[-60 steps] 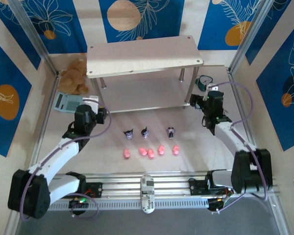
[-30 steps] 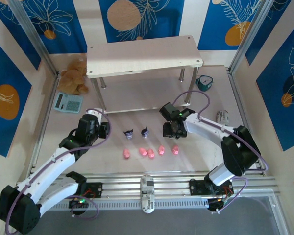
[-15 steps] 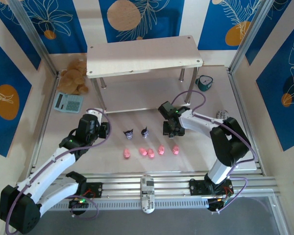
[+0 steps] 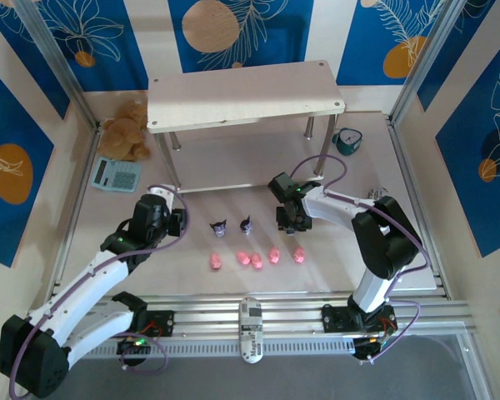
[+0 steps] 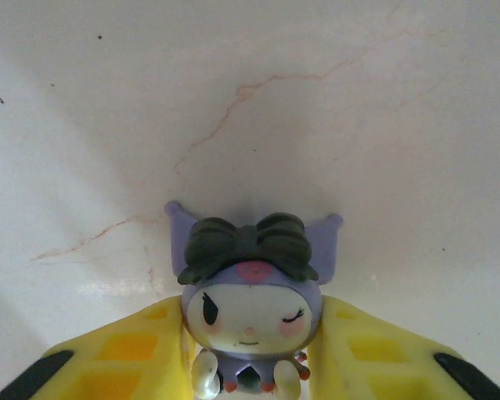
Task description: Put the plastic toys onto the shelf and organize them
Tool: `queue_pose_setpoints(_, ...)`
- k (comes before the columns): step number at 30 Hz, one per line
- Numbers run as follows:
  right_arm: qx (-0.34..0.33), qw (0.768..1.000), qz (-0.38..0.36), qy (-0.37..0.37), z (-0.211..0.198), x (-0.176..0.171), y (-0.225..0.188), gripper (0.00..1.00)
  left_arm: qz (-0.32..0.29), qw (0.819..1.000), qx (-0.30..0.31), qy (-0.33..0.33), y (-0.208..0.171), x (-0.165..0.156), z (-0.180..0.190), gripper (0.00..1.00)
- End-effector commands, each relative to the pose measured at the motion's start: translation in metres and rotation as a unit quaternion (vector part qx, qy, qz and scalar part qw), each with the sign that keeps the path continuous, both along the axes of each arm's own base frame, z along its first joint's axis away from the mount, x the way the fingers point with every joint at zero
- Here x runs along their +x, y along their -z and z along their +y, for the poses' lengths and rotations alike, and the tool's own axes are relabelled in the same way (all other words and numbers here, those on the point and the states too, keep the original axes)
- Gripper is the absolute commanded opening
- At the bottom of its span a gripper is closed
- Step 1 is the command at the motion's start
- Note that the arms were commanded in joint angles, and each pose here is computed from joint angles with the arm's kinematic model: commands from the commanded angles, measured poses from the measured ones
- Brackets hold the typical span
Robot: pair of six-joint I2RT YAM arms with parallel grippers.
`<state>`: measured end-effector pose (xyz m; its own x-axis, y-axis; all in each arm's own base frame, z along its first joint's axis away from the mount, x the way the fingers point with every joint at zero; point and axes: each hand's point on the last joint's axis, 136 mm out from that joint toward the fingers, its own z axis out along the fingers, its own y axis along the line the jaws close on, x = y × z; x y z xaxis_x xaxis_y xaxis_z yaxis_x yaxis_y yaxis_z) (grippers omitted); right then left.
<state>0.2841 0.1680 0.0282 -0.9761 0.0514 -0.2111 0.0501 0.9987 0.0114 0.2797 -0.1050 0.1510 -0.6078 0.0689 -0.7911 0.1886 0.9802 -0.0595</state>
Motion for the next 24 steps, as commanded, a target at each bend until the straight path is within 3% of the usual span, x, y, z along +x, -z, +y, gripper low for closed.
queue_pose_setpoints(1,0.012,1.000,0.008,0.000,0.003,-0.001,0.008,0.30,-0.005,1.000,0.002,0.010,-0.009,0.002,-0.005,0.48)
queue_pose_setpoints(11,0.013,0.999,-0.045,-0.027,0.003,0.010,-0.031,0.27,-0.004,1.000,0.000,0.012,-0.010,0.003,-0.006,0.48)
queue_pose_setpoints(19,0.012,0.991,-0.118,-0.057,0.009,0.044,-0.089,0.27,-0.007,1.000,-0.005,0.015,-0.013,0.003,-0.008,0.48)
queue_pose_setpoints(24,0.004,0.987,-0.146,-0.067,0.009,0.075,-0.105,0.27,-0.009,1.000,-0.007,0.016,-0.014,0.003,-0.009,0.48)
